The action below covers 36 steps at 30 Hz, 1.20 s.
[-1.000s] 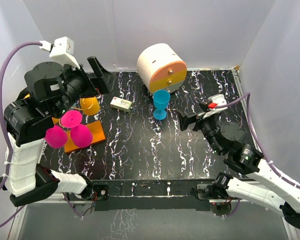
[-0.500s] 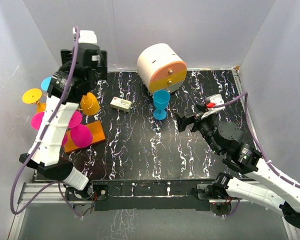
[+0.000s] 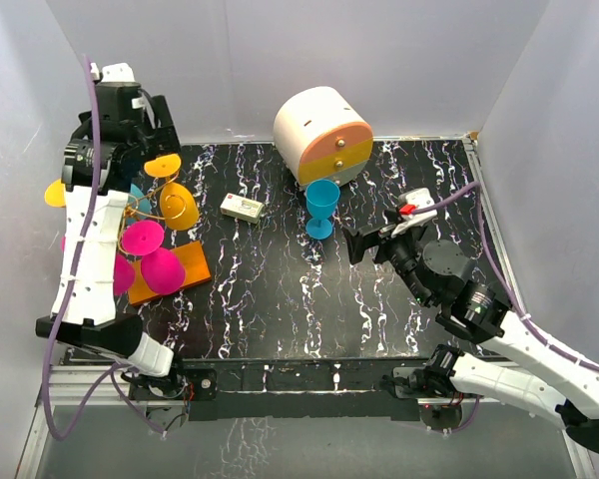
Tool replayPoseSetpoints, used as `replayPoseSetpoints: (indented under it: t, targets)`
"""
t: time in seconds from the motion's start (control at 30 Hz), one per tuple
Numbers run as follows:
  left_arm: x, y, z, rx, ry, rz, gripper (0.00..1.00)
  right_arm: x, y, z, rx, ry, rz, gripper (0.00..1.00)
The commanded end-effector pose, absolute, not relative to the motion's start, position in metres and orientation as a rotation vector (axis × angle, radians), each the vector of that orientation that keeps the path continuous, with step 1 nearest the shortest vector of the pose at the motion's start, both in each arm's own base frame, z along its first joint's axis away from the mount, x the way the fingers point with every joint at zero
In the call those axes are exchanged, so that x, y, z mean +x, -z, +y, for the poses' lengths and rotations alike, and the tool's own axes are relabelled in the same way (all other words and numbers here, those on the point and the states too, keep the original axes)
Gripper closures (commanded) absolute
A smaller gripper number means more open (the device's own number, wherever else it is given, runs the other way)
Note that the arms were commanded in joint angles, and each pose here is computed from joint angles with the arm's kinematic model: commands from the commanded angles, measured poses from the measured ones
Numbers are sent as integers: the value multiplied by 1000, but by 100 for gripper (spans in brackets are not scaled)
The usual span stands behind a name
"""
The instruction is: Take the wine glass off the wine glass rack
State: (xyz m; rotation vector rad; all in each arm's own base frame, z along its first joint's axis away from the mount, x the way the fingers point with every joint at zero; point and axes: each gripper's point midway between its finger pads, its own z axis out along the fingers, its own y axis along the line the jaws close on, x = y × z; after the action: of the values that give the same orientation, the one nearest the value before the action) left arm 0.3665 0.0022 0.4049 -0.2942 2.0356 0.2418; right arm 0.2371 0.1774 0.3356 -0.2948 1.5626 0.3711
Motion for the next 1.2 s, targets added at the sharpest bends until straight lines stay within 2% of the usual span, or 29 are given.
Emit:
replayPoseSetpoints:
  t: [0.0,0.23,0.77,0.97,1.17]
  targets:
    - [354,-405,2,-419,-21,2034,1,238,-347,183,-264,-420,1514,2]
    - [347,-399,8,-585,168,2026,3,236,-343,185,-264,-435,1518,2]
    - [333,-382,7,-795,236,2000,29,234,-339,190,-261,-474,1526,2]
    - [341,-371,7,-816,244,1997,42,233,-339,188,-258,-477,1526,2]
    - [346,-366,9,-828,242,1980,51,233,-339,184,-249,-466,1526,2]
